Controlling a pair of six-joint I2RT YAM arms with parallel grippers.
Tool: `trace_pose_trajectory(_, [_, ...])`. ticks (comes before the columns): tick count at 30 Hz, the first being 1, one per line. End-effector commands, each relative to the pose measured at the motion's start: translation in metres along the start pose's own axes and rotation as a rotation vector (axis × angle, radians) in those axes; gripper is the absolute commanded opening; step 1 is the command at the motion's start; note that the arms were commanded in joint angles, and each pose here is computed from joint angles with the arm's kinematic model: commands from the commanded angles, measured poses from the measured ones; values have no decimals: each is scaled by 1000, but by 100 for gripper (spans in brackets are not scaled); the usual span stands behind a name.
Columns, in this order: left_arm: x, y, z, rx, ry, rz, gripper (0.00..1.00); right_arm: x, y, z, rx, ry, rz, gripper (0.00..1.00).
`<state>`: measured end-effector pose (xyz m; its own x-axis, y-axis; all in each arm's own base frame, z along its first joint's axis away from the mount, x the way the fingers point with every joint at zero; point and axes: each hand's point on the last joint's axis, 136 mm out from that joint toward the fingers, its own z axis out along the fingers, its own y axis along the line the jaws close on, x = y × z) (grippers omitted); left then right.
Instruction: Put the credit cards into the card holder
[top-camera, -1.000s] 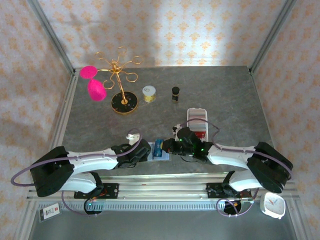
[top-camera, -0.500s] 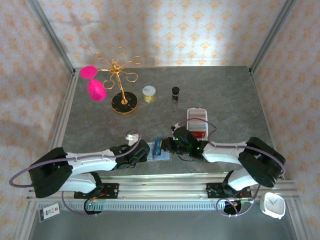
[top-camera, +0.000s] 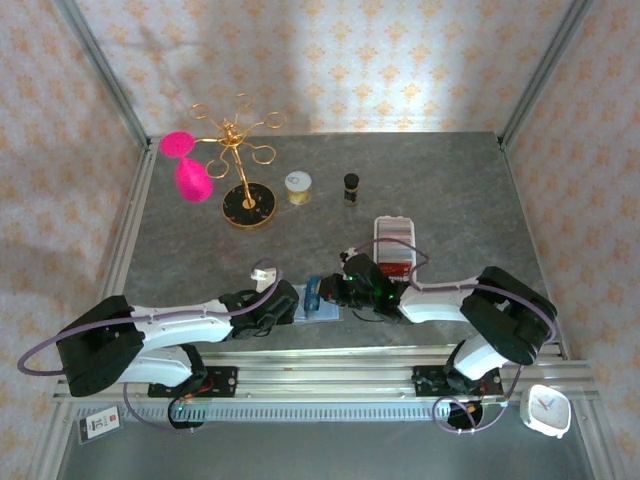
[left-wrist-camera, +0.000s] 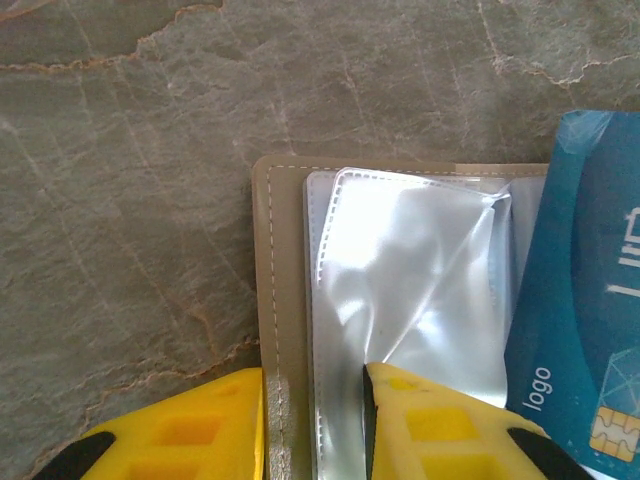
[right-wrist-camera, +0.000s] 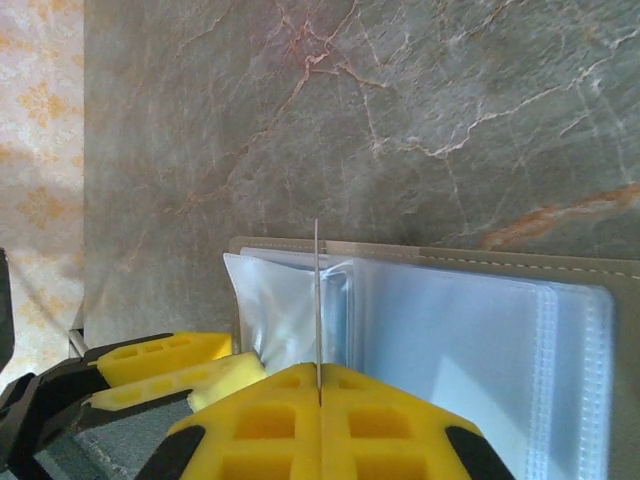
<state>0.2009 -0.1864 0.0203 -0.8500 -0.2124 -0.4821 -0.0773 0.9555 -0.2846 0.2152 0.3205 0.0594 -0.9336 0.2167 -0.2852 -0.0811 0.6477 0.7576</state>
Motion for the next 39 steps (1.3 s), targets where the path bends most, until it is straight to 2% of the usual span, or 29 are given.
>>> trace_pose_trajectory(1, [13, 9, 1, -15, 37, 17, 28, 9, 2, 1, -21, 32, 15, 0])
trace_pose_trajectory(11, [14, 9, 1, -11, 39, 13, 28, -1, 0, -12, -19, -41, 33, 0])
trace_pose_trajectory(29, [14, 10, 0, -8, 37, 8, 28, 22, -1, 5, -32, 53, 47, 0])
trace_pose_trajectory(39, [14, 11, 1, -8, 31, -22, 35, 32, -17, 7, 21, 83, 55, 0])
